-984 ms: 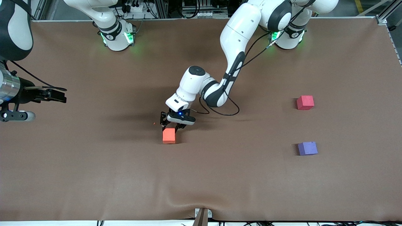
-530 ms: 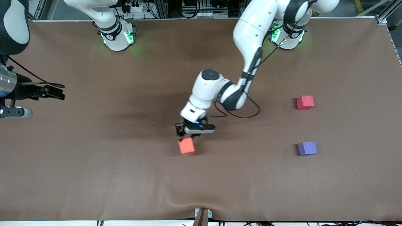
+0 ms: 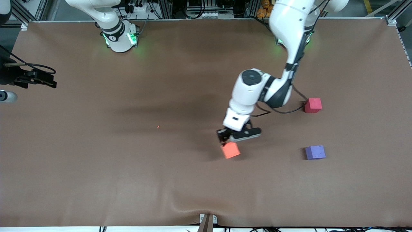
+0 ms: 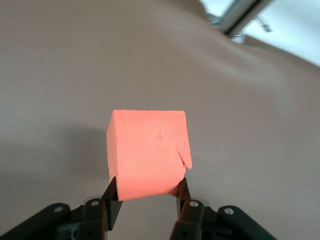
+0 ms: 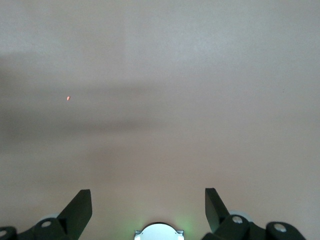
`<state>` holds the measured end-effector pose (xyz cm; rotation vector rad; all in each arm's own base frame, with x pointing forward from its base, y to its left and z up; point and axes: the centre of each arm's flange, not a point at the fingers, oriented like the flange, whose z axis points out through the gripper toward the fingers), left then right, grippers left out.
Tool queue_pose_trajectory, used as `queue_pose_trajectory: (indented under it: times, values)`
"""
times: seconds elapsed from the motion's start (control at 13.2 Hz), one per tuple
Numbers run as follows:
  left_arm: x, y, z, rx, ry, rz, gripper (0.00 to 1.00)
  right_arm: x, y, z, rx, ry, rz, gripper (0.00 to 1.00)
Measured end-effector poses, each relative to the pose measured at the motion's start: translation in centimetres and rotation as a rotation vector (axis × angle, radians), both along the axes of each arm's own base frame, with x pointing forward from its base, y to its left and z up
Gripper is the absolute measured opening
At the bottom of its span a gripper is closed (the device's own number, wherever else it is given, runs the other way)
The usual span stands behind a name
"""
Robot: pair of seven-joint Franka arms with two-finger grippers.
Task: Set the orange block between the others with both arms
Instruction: 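Carry the orange cube with the left gripper between the pink and blue cubes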
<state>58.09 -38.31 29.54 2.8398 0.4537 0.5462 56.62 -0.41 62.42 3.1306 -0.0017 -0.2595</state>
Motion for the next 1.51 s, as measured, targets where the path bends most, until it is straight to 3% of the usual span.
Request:
queue_pose_trajectory:
  times: [0.53, 1.06, 1.51]
  values:
    - [0.5, 11.9, 0.9, 0.198, 0.264, -0.096, 0.48, 0.0, 0.0, 0.0, 0.0, 0.0, 0.0, 1.0]
    - [0.5, 29.6, -2.3, 0.255, 0.387, -0.226, 0.48, 0.0, -0.1, 0.0, 0.0, 0.002, -0.001, 1.0]
    - [-1.9, 34.1, -4.9, 0.256, 0.458, -0.296, 0.48, -0.4, 0.1, -0.3, -0.008, 0.036, -0.052, 1.0]
